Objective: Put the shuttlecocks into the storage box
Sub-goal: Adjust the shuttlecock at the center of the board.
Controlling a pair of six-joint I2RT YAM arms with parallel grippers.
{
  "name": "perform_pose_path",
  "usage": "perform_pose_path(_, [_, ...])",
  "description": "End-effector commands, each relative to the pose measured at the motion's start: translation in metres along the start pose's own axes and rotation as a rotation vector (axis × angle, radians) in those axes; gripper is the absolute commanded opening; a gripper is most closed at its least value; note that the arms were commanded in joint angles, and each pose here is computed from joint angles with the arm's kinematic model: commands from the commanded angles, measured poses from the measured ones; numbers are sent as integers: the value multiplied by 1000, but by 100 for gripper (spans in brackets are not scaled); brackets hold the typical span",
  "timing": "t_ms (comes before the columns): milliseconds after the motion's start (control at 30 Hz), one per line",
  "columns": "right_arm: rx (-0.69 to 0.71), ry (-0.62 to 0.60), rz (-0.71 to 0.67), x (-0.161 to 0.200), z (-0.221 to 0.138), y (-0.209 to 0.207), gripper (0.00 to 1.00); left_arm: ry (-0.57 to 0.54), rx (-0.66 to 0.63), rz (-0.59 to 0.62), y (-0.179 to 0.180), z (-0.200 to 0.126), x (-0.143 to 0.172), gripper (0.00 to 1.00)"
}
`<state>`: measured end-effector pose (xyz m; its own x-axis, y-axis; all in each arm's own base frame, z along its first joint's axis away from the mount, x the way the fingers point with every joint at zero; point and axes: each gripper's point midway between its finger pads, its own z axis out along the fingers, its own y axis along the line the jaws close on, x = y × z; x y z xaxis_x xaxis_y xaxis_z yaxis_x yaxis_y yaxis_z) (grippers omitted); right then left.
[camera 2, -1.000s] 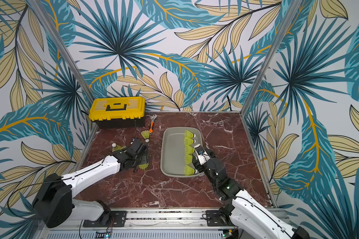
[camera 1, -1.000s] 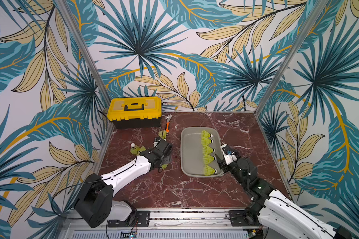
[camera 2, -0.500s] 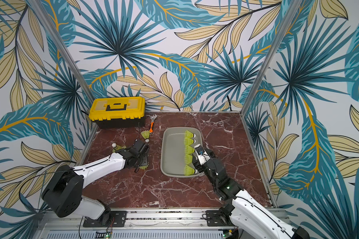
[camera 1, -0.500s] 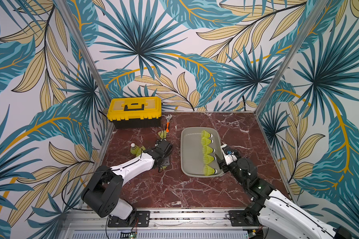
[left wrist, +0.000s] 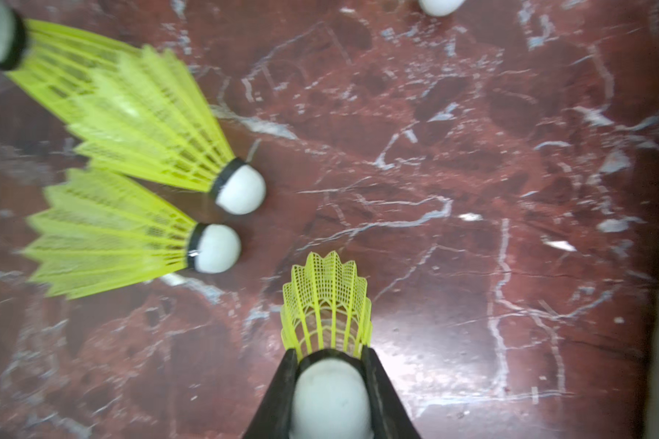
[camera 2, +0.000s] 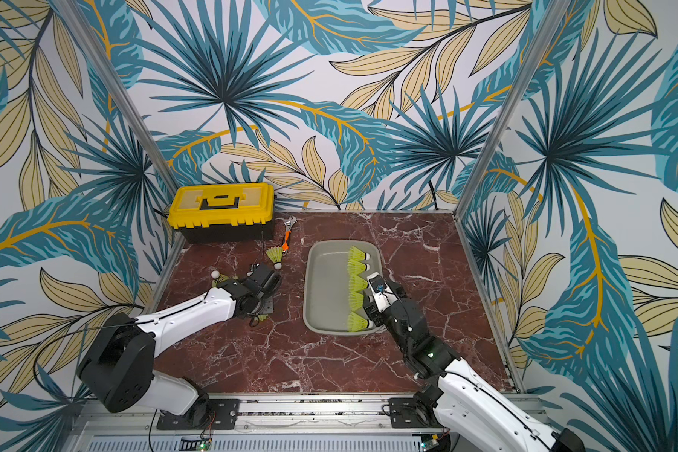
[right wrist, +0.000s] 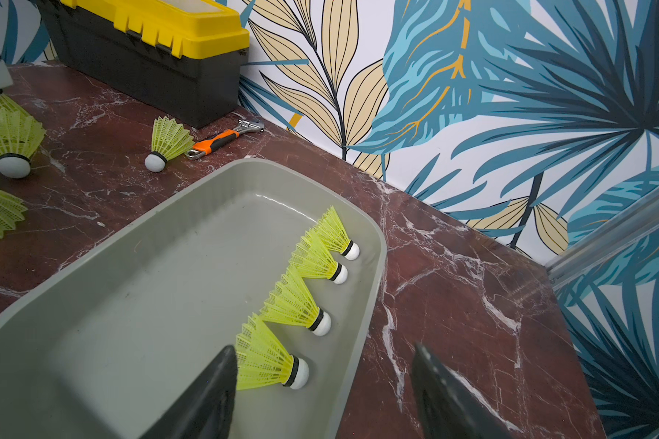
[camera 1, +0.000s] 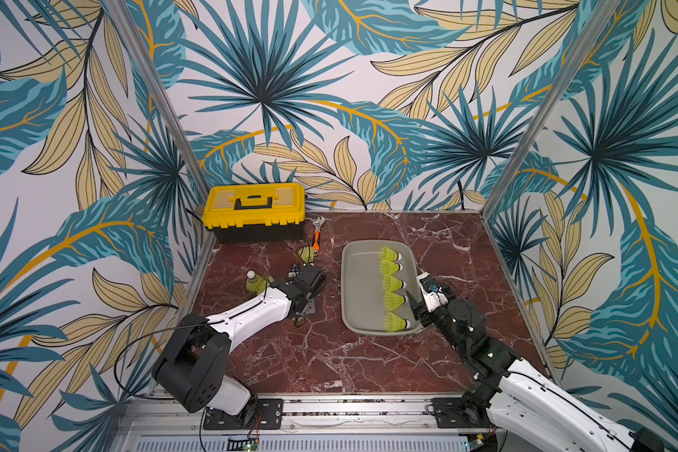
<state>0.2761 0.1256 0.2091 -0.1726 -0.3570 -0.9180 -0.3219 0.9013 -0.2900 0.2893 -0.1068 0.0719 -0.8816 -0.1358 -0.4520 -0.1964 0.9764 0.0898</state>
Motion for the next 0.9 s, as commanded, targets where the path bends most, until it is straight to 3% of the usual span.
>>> perform_pose_path(0, [-9, -13, 21, 0, 3, 3, 72, -39, -83, 6, 19, -17, -14, 18])
perform_pose_path(333, [-16, -10, 25, 0, 6, 6, 72, -8, -174, 96, 23, -11, -18, 18])
perform_pose_path(600, [-10, -7, 22, 1, 5, 5, 72, 33, -138, 200, -8, 3, -20, 19])
perform_pose_path(867, [-3, -4, 21, 3, 3, 3, 72, 45, -108, 302, -43, 10, -17, 29])
